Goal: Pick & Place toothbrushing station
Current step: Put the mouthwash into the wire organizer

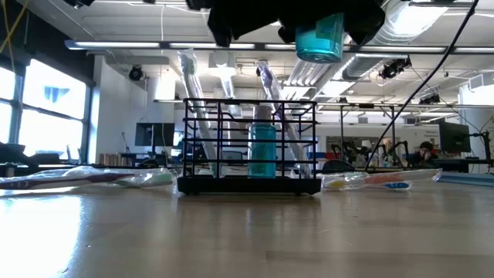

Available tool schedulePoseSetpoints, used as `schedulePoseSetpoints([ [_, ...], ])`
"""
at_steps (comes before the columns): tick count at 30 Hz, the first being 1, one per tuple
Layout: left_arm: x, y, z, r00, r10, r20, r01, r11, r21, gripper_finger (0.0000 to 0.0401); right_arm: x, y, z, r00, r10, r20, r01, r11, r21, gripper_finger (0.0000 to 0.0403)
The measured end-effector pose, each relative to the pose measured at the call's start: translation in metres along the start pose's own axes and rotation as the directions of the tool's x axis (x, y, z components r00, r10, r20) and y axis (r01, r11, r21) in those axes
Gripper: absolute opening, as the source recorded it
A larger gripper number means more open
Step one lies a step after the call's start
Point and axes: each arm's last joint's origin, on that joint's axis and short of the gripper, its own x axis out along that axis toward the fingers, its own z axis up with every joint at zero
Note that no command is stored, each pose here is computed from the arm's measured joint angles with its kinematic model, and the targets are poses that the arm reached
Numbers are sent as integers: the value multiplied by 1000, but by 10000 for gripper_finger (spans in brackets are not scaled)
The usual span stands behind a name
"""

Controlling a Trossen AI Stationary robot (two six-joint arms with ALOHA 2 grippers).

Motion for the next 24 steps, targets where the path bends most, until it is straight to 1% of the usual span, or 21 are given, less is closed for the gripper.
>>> schedulePoseSetpoints([
  [7,10,-6,3,1000,0,11,-1,995,98,313,-1,1,-2,1000,10,-17,-10,1000,-13,62],
  [14,11,-6,3,1000,5,6,-6,993,115,307,-1,1,-2,1000,11,-17,-11,1000,-19,62],
  [18,11,-6,3,1000,-7,7,6,993,115,272,-1,0,-2,1000,11,-17,-11,1000,-21,62],
  [24,11,-7,3,1000,-22,5,21,993,118,183,-1,0,-1,1000,9,-16,-9,1000,-25,62],
])
